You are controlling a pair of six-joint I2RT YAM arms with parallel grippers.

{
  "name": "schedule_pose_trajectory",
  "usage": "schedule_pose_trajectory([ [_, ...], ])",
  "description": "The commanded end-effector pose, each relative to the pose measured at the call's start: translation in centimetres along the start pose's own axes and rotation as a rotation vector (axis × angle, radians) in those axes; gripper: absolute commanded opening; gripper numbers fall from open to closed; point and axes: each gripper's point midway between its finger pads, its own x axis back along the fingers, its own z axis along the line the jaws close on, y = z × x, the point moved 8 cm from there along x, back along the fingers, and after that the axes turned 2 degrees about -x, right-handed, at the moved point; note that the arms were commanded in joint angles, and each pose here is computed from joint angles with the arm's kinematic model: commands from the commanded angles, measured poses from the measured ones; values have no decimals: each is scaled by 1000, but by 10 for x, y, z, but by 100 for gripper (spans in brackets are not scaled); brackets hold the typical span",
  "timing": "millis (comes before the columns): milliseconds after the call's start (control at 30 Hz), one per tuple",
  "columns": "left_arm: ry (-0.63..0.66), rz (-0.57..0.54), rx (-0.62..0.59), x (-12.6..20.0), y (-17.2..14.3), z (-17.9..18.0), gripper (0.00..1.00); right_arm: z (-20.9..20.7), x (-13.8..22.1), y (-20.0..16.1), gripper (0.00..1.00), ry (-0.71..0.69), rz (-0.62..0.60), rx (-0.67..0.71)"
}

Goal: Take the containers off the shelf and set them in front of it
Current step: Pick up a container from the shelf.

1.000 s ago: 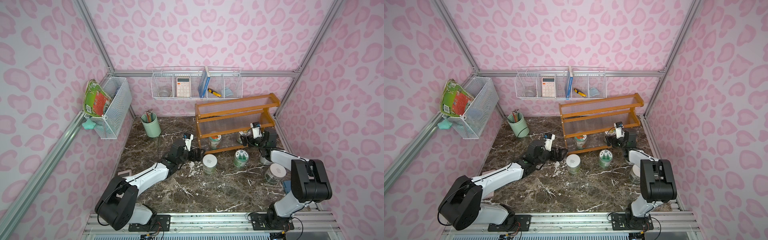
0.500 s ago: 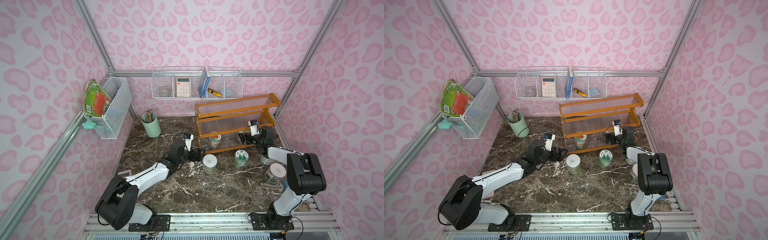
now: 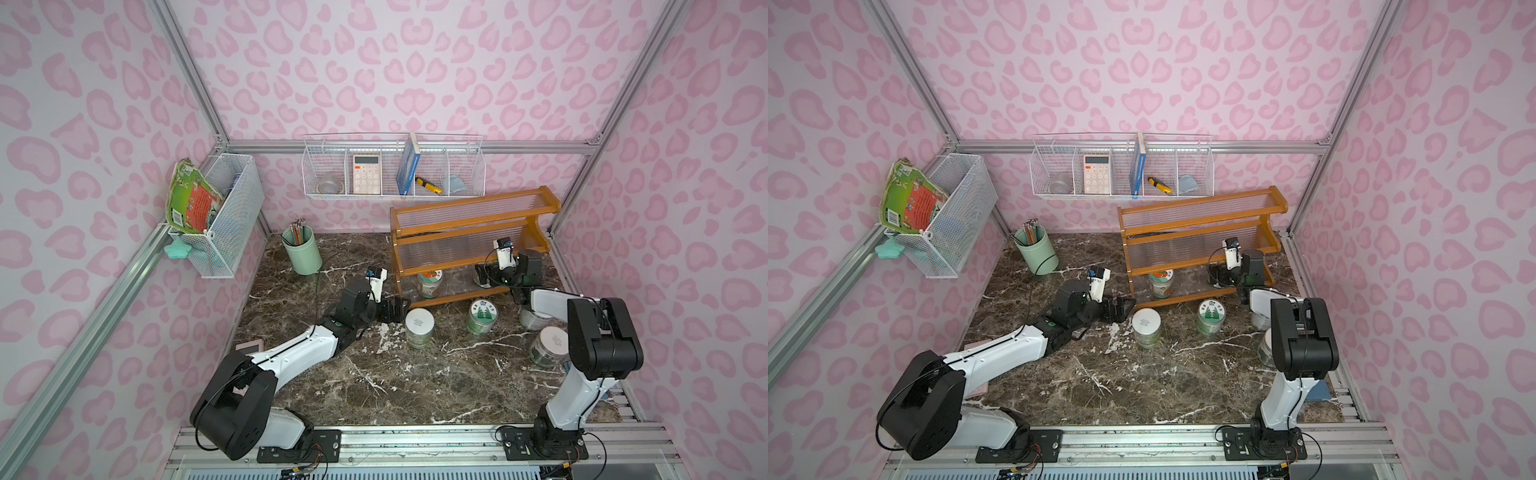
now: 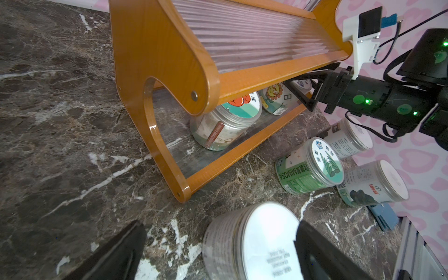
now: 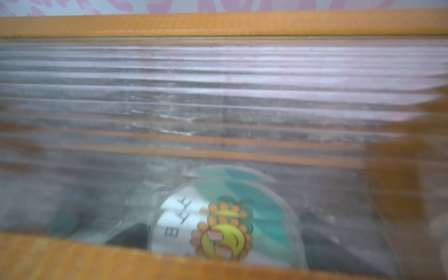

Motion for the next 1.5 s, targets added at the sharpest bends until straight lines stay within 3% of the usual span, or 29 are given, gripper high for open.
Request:
schedule_pose_trajectory([
  [0, -3, -17, -7, 0, 4, -1, 100, -3, -4, 3, 99, -16, -11, -3],
  [200, -2, -19, -9, 1, 4, -1, 100, -5, -12, 5, 98, -7, 2, -3],
  [633, 4, -20, -7, 2, 4, 0, 99, -5, -13, -1, 73, -5, 32, -11],
  [1000, 6, -23, -7, 2, 4, 0, 99, -4, 12, 10, 71, -44, -2, -9],
  [1467, -1, -19, -7, 2, 4, -1, 100, -5, 42, -5, 70, -103, 22, -52],
])
